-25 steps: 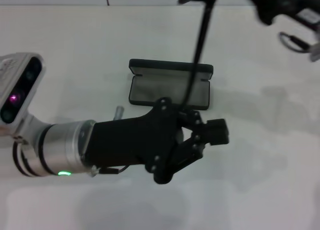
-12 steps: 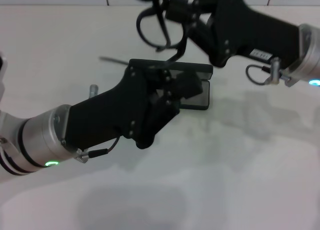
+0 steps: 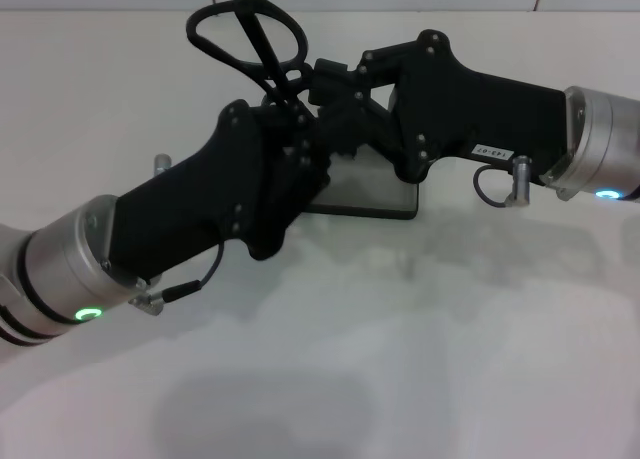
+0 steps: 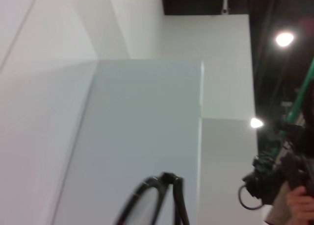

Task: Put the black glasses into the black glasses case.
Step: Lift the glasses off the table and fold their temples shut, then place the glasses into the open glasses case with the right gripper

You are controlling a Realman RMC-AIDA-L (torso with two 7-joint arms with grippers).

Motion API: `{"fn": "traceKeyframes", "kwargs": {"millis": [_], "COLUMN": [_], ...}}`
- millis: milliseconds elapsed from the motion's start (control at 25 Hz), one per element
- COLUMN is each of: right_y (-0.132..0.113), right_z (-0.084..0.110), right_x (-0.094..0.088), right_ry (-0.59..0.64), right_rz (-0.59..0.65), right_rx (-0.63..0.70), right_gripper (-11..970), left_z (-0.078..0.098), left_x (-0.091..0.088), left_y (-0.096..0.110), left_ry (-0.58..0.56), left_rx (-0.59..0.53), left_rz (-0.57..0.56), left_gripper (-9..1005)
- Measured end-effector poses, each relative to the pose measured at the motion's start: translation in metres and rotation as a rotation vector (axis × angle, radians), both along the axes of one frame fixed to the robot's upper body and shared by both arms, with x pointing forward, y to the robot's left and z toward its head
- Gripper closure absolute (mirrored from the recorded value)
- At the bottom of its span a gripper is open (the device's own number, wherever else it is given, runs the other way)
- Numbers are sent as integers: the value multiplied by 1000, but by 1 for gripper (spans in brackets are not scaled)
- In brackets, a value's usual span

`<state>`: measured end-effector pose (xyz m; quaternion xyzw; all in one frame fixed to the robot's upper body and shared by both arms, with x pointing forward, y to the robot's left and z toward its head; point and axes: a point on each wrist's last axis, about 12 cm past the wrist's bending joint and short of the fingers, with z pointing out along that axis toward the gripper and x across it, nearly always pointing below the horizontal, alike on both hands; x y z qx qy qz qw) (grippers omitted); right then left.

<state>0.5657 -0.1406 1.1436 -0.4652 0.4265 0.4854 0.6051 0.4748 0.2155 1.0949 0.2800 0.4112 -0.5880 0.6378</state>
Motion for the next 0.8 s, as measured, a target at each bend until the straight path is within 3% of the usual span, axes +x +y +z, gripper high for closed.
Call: {"fn": "traceKeyframes", "kwargs": {"millis": [480,600,800], "right_y": [-2,-7,-9], "right_z": [-7,-11,-13], "right_x": [2,4,1], "right_ry": [5,12,-24], "right_rz": [-32,-67,-73], "right_rx": [-46,-73,-170], "right_gripper": [918,917,917], "left_z": [-4,-6,-8], "left_x": [-3,-11,-35], "left_y": [8,21,67], "left_ry": [43,54,69], "left_rx": [3,24,55], "left_rz": [14,16,109], "left_gripper": [956,956,956]}}
